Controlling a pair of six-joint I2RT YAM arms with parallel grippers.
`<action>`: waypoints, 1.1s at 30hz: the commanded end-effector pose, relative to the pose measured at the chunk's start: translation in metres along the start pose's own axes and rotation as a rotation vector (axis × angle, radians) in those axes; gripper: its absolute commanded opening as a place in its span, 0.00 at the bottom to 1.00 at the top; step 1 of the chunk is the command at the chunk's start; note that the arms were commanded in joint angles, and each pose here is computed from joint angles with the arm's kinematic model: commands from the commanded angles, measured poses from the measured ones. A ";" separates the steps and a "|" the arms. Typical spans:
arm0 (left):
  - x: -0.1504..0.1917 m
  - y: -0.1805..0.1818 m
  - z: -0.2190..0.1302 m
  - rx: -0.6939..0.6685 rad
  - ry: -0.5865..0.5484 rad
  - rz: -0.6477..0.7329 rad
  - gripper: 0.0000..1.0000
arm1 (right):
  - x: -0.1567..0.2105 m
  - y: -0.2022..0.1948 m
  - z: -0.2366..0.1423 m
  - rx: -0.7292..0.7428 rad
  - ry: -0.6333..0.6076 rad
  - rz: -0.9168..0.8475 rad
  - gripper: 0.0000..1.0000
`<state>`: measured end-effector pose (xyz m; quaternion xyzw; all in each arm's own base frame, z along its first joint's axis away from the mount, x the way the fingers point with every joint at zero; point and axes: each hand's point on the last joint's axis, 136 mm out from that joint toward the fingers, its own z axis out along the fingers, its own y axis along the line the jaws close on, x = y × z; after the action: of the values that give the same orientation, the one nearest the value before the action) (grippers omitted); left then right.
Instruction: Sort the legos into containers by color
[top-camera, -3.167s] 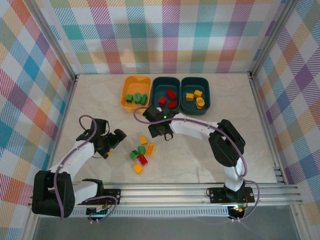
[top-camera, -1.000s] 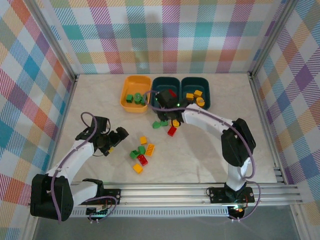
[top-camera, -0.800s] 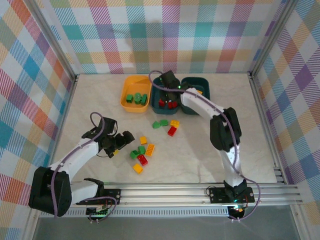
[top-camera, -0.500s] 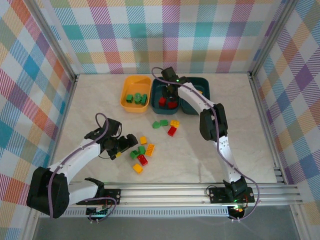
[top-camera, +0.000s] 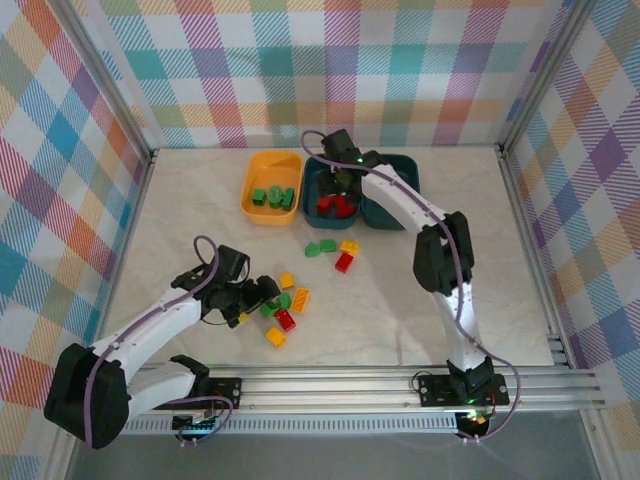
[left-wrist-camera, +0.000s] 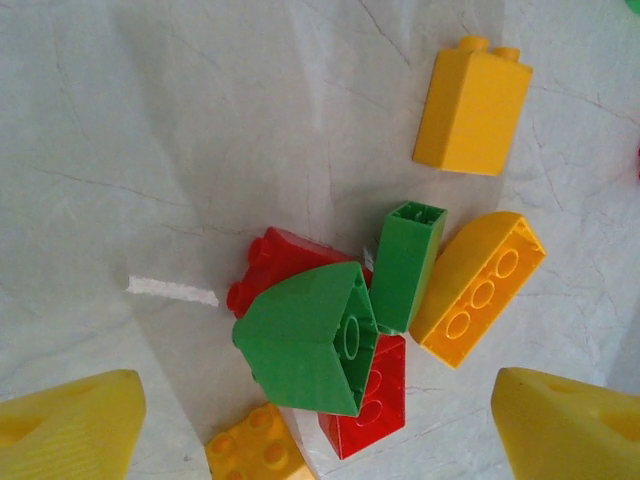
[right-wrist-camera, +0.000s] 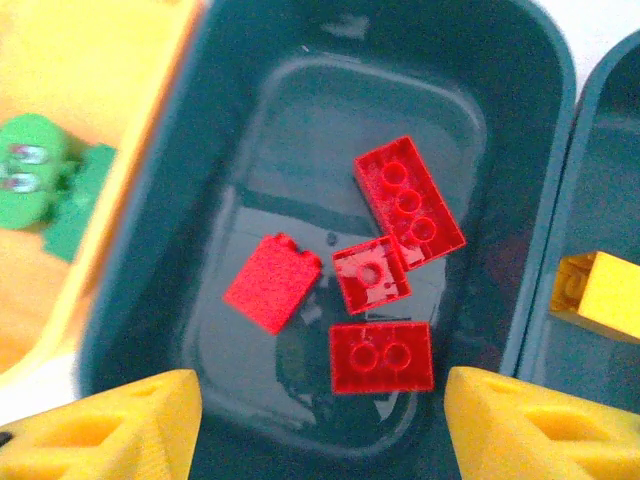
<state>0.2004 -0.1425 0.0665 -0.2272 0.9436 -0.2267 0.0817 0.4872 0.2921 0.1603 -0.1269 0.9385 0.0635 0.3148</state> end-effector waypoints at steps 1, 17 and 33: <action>0.002 -0.001 0.006 -0.005 -0.006 -0.011 0.85 | -0.011 0.009 -0.033 -0.043 -0.103 0.032 0.65; 0.002 0.007 0.035 -0.034 -0.016 -0.054 0.61 | 0.062 -0.025 -0.043 0.030 -0.052 0.071 0.64; -0.003 -0.002 0.033 -0.027 -0.021 -0.003 0.36 | 0.102 -0.032 -0.043 0.022 0.003 0.104 0.62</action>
<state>0.2111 -0.1515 0.0328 -0.2488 0.9418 -0.2107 0.0823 0.3918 0.2333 0.1148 -0.0883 0.9513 0.0525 0.2906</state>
